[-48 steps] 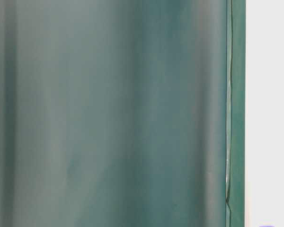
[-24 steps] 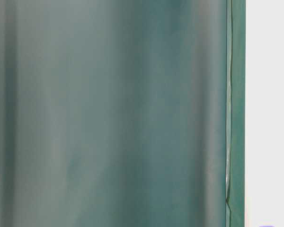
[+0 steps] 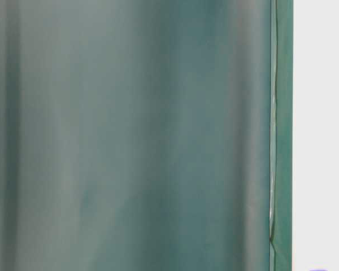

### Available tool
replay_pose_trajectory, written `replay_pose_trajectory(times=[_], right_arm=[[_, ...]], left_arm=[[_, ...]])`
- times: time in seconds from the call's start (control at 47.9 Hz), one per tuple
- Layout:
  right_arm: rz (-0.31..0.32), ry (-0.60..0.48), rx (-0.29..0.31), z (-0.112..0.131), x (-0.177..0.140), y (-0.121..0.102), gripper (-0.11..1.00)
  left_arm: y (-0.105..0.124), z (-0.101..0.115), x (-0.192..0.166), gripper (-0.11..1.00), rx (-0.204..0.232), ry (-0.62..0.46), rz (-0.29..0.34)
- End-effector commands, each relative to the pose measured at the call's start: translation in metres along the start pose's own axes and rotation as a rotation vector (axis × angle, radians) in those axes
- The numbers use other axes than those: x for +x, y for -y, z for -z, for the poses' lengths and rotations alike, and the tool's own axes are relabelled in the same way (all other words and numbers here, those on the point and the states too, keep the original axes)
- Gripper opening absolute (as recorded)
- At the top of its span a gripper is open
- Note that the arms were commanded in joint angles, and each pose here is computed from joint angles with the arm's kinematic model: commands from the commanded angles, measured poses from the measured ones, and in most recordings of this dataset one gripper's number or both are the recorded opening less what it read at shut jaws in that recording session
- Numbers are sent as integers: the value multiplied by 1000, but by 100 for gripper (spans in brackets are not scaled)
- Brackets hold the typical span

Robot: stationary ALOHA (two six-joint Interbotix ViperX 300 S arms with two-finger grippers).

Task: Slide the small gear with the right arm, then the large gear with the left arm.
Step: 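Move the right gripper over the small blue gear's hub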

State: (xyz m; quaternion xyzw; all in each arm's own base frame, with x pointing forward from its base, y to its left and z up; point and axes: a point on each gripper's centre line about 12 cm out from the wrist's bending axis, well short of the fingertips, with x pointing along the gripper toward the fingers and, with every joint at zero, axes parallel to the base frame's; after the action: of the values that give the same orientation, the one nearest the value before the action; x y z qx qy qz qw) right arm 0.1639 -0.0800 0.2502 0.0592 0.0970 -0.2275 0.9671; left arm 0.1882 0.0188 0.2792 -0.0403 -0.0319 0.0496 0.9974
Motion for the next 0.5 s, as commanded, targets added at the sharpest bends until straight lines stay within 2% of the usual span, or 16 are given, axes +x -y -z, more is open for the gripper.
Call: replay_pose_trajectory(times=[0.0,0.167,0.481], right_arm=[[43,-84,31,2,5,7,50],[123,-262,124,22,11,20,50],[176,-514,186,50,10,23,50]], left_arm=[[-1,-3,2,0,-3,5,-8],[-1,-3,2,0,-4,-1,-8],[-1,-2,3,0,-4,-10,-8]])
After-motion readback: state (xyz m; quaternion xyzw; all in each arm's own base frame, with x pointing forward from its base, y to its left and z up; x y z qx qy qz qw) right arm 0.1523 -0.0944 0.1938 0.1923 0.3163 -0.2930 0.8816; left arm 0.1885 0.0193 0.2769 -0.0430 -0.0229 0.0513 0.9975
